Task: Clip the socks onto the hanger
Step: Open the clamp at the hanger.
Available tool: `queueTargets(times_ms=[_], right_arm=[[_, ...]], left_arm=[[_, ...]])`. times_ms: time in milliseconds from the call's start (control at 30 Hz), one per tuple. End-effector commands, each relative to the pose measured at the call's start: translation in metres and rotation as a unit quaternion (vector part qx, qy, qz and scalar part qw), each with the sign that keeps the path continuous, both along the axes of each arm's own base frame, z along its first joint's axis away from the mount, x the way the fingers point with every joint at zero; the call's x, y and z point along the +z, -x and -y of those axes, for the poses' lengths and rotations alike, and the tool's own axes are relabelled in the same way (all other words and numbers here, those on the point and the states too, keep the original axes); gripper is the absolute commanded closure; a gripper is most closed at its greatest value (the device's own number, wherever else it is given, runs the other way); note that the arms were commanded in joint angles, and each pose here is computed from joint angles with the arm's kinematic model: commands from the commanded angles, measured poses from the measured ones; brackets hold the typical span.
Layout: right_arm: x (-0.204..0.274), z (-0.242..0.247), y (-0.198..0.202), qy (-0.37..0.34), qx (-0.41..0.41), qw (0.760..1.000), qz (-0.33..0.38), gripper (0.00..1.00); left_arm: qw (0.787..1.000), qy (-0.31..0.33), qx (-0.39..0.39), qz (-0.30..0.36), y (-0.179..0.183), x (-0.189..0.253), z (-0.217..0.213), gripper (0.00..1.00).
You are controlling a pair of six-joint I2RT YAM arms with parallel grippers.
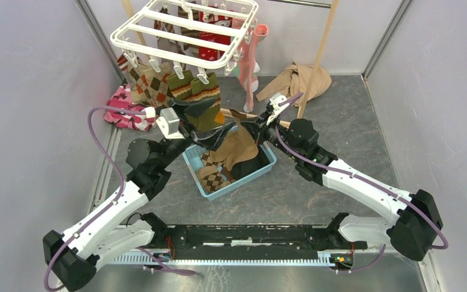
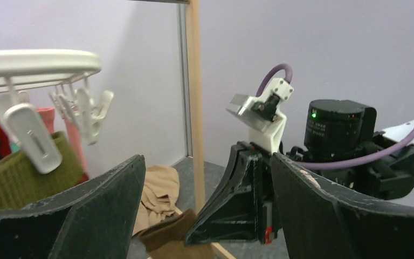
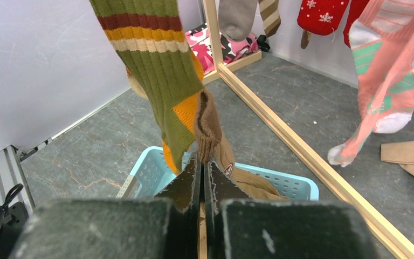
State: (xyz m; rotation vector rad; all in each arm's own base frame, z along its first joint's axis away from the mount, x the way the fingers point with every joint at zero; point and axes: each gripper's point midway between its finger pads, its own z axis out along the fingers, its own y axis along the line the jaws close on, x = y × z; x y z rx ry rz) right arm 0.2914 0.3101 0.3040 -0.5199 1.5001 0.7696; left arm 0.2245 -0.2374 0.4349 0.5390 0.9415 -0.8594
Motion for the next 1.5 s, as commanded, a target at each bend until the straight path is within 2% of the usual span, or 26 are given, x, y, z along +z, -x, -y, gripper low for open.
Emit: queueTargets(times_ms=[0,300,500,833,1067,1467], right_arm=[[0.014,0.005,-0.003,-0.014,-0.008,1.0,0.011,1.0],[0.009,0.021,-0.004,-0.015,-0.024,1.0,0.008,1.0],[0.009,0.024,-0.004,-0.013,-0.028,0.999,0.01,1.0],[0.008,0.03,-0.006,-0.012,-0.033,0.999,0.011,1.0],[0.008,0.033,-0.006,-0.013,-0.037,0.999,0.014,1.0],[0.011,0.038,-0.007,-0.014,-0.04,0.999,0.017,1.0]], left_arm=[[0.998,-0.003,0.056,0.017,-0.015,0.024,0.007,0.09],[0.984,-0.025,0.173,0.011,-0.08,0.022,0.016,0.08],[0.978,-0.015,0.207,0.015,-0.104,0.017,0.022,0.07],[0.963,0.013,0.267,0.028,-0.121,0.021,0.009,0.04],[0.958,0.019,0.284,0.027,-0.12,0.021,-0.001,0.04],[0.969,0.037,0.239,0.044,-0.114,0.028,0.015,0.06]])
